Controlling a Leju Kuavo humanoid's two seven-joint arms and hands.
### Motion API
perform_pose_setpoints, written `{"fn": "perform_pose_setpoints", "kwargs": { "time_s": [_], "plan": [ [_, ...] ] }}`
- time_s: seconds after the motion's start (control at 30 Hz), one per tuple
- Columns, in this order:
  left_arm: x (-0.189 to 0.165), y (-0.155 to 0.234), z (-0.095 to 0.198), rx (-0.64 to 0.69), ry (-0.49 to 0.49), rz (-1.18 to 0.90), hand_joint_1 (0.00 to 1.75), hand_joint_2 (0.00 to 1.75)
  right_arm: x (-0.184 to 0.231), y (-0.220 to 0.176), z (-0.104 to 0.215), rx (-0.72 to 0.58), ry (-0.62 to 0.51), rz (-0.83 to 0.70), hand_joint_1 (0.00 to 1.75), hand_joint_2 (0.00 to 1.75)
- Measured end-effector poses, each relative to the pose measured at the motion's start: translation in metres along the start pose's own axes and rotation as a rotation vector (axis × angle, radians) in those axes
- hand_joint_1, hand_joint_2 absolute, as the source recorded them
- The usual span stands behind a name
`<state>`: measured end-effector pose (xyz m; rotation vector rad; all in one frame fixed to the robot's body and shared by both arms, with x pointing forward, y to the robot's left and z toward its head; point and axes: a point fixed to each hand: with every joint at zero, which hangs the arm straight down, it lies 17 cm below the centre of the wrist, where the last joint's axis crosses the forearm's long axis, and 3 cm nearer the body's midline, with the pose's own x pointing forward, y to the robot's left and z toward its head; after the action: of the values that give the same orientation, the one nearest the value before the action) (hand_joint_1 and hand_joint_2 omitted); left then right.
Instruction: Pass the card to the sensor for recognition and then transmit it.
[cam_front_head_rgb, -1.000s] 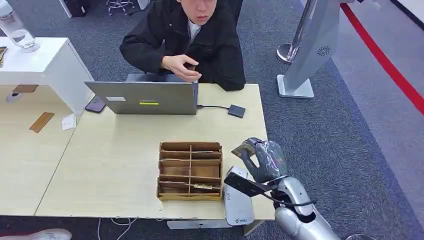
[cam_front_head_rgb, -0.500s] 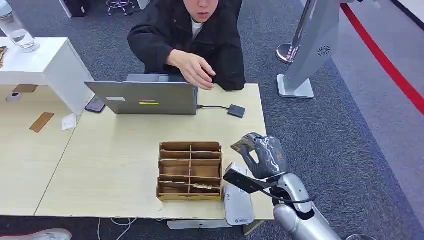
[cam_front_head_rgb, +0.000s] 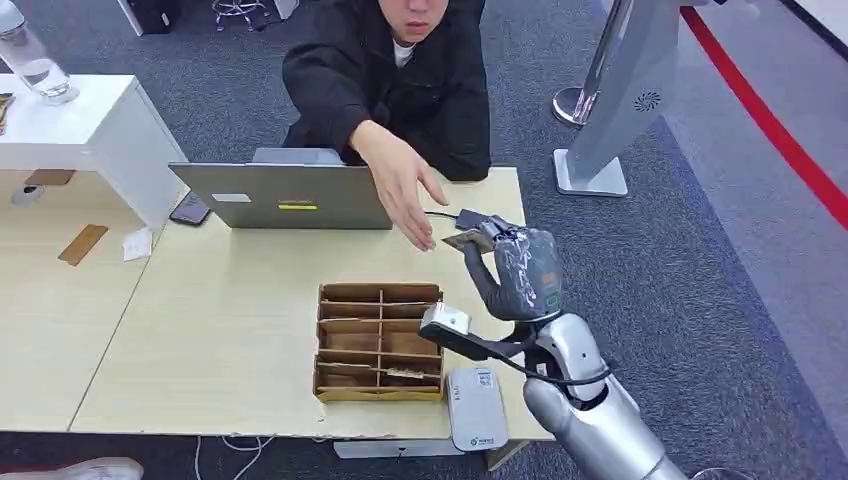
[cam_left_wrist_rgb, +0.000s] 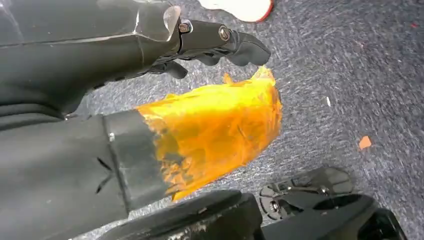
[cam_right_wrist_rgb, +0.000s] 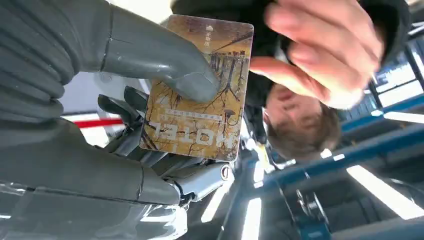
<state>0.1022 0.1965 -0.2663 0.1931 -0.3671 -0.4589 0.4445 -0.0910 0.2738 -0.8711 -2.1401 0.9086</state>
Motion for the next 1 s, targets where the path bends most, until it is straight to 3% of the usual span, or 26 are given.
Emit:
{"fn": "perform_pose_setpoints", "kwargs": {
  "time_s": [0.23, 0.63, 0.67, 0.7, 0.93, 0.97, 1.0],
  "plan": [
    [0.003, -0.002, 0.000, -0.012, -0.011, -0.035, 0.00, 0.00, 0.018, -0.002, -0.032, -0.021, -0.032, 0.013, 1.75, 1.75],
    [0.006, -0.004, 0.000, -0.020, -0.017, -0.048, 0.00, 0.00, 0.035, 0.006, -0.051, -0.010, -0.042, -0.025, 1.75, 1.75],
    [0.006, -0.004, 0.000, -0.020, -0.017, -0.048, 0.00, 0.00, 0.036, 0.007, -0.052, -0.008, -0.043, -0.026, 0.37, 1.75],
    [0.006, -0.004, 0.000, -0.020, -0.017, -0.048, 0.00, 0.00, 0.037, 0.008, -0.052, -0.006, -0.042, -0.029, 0.00, 1.75],
    [0.007, -0.003, 0.000, -0.020, -0.018, -0.049, 0.00, 0.00, 0.041, 0.017, -0.049, 0.020, -0.046, -0.065, 0.00, 1.75],
    [0.006, -0.003, 0.000, -0.019, -0.018, -0.049, 0.00, 0.00, 0.042, 0.017, -0.049, 0.020, -0.048, -0.068, 0.00, 0.00],
    [0.006, -0.003, 0.000, -0.019, -0.018, -0.049, 0.00, 0.00, 0.043, 0.017, -0.049, 0.020, -0.050, -0.074, 0.00, 0.00]
  ]
}}
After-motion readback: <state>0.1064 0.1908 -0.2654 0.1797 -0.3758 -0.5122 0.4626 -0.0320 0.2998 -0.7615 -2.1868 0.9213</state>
